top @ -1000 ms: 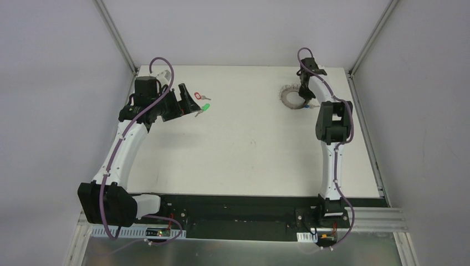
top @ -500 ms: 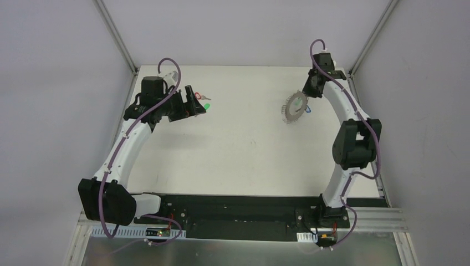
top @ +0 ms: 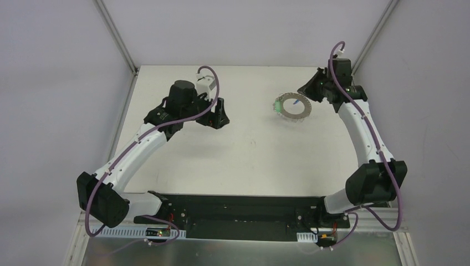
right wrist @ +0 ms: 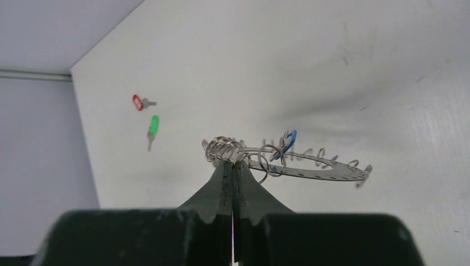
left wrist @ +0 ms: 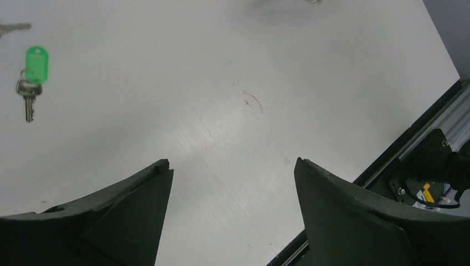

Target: Remove the keys from the keyring

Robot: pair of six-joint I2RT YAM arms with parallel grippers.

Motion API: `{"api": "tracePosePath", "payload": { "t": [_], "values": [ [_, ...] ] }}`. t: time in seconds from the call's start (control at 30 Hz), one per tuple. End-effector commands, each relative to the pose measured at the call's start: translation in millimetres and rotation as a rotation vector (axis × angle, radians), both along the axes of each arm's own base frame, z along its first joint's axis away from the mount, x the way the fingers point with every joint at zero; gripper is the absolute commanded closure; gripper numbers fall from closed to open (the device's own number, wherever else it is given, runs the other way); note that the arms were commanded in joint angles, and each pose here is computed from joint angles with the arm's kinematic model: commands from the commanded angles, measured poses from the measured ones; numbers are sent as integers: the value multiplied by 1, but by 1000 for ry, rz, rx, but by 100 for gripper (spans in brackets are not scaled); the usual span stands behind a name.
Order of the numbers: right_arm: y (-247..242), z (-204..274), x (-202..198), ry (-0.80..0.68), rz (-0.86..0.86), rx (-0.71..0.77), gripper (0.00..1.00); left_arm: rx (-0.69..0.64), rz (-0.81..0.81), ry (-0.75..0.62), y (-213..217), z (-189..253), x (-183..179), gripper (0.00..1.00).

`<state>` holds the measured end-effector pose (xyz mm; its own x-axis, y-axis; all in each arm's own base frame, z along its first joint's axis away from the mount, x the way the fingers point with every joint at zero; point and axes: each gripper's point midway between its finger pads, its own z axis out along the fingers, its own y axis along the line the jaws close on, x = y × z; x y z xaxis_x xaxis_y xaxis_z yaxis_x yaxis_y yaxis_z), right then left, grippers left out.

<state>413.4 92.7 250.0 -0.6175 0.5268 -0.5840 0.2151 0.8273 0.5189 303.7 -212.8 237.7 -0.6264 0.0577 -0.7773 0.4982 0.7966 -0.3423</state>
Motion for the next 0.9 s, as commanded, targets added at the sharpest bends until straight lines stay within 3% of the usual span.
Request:
{"api": "tracePosePath", "payload": {
  "t": [0.0,0.27,0.5,0.87],
  "values": [
    [42,80,-19,-199,122,244,100,-39,-149,-338,-30,67,8,17],
    [88,143,-66,-300,395,370,100,-85,-442,-612,-76,103,-1,17],
    [101,173,-102,-366,497,414,100,-181,-537,-657,-95,117,-10,16],
    [136,175,-130,-346,610,453,100,-240,-584,-689,-105,115,-27,18]
  ]
}}
